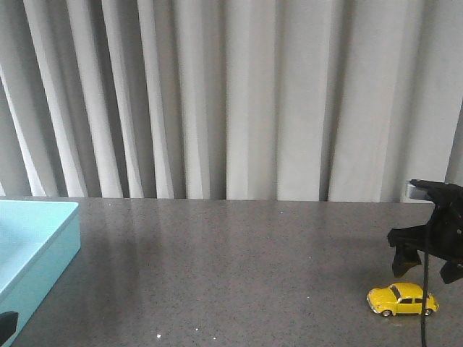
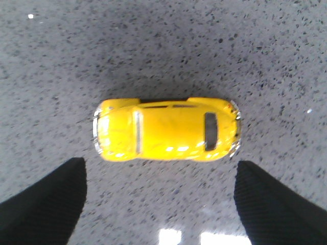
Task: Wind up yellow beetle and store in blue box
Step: 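Lower the right gripper over the yellow toy car, then close the right gripper on the car and pull it backward, then release the car so it rolls toward the blue box, then lower the left gripper over the yellow car beside the box, then close the left gripper on the car and lift it, then move the car over the blue box and release it inside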
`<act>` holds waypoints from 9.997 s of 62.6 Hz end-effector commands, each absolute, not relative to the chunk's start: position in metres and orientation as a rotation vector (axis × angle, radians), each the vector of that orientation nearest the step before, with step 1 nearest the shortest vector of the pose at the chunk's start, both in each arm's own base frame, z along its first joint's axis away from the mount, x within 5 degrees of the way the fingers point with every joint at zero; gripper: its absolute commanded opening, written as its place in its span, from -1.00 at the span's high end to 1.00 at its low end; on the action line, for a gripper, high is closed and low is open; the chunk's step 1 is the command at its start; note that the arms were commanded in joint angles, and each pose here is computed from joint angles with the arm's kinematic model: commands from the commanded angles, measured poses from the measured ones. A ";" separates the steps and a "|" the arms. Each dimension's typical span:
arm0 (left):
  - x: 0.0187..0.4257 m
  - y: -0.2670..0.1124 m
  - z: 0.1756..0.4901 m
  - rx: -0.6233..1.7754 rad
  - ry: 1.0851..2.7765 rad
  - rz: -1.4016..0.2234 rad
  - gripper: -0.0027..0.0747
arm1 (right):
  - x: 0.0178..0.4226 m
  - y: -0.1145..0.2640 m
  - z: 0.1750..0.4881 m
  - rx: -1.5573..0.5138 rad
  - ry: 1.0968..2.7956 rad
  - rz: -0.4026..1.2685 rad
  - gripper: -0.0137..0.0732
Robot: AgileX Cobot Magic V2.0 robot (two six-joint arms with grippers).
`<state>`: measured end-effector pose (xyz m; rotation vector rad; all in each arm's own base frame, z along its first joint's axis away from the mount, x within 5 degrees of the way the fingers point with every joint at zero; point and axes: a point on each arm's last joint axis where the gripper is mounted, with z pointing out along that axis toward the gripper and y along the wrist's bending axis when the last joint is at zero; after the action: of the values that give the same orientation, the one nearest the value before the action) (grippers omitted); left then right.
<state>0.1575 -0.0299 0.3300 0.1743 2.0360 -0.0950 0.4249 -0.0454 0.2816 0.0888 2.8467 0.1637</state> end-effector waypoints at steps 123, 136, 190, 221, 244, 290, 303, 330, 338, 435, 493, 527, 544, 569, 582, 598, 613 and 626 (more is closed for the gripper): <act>0.160 -0.032 0.346 0.172 1.942 -0.120 -0.46 | 0.421 -0.191 0.244 0.349 2.763 0.060 -0.58; 0.160 -0.032 0.346 0.172 1.942 -0.120 -0.46 | 0.411 -0.224 0.246 0.328 2.696 0.019 -0.58; 0.160 -0.032 0.346 0.172 1.943 -0.120 -0.46 | 0.361 -0.125 0.414 -0.030 2.340 0.085 -0.58; 0.160 -0.032 0.346 0.172 1.943 -0.120 -0.46 | 0.267 0.026 0.414 -0.273 2.225 0.031 -0.58; 0.160 -0.032 0.346 0.172 1.943 -0.120 -0.46 | 0.199 0.018 0.346 -0.221 2.286 0.026 -0.58; 0.160 -0.032 0.346 0.172 1.943 -0.120 -0.46 | 0.181 0.017 0.340 -0.212 2.284 0.032 -0.58; 0.160 -0.032 0.346 0.172 1.942 -0.120 -0.46 | 0.181 0.017 0.340 -0.212 2.285 0.032 -0.58; 0.166 -0.036 0.367 0.183 1.719 -0.142 -0.45 | 0.181 0.017 0.340 -0.211 2.285 0.035 -0.58; 0.184 -0.039 0.378 0.287 1.762 -0.045 -0.45 | 0.181 0.017 0.340 -0.211 2.285 0.035 -0.58; 0.477 -0.031 0.287 1.327 2.319 0.092 -0.45 | 0.180 0.017 0.339 -0.212 2.289 0.035 -0.58; 0.490 -0.033 0.265 1.351 2.327 0.023 0.29 | 0.180 0.017 0.339 -0.212 2.291 0.035 -0.58; 0.452 -0.038 0.355 1.166 2.231 -0.015 0.28 | 0.180 0.017 0.339 -0.212 2.292 0.035 -0.58; 0.422 -0.015 0.405 0.825 2.327 0.165 0.28 | 0.180 0.017 0.339 -0.212 2.292 0.035 -0.58; 0.405 0.089 0.411 0.191 2.478 0.214 0.28 | 0.180 0.017 0.339 -0.212 2.290 0.035 -0.58; 0.415 0.119 0.384 0.045 2.543 0.198 0.28 | 0.180 0.017 0.339 -0.212 2.290 0.035 -0.58; 0.446 0.126 0.329 0.002 2.632 0.091 0.28 | 0.180 0.017 0.339 -0.212 2.290 0.035 -0.58; 0.463 0.133 0.282 0.002 2.730 0.088 0.28 | 0.180 0.017 0.339 -0.212 2.290 0.035 -0.58; 0.468 0.135 0.272 0.001 2.737 0.089 0.26 | 0.180 0.017 0.339 -0.212 2.290 0.035 -0.58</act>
<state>0.4705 0.1368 0.2312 0.0156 2.8660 0.0473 0.1785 0.0175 0.3258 -0.2210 2.3808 0.0415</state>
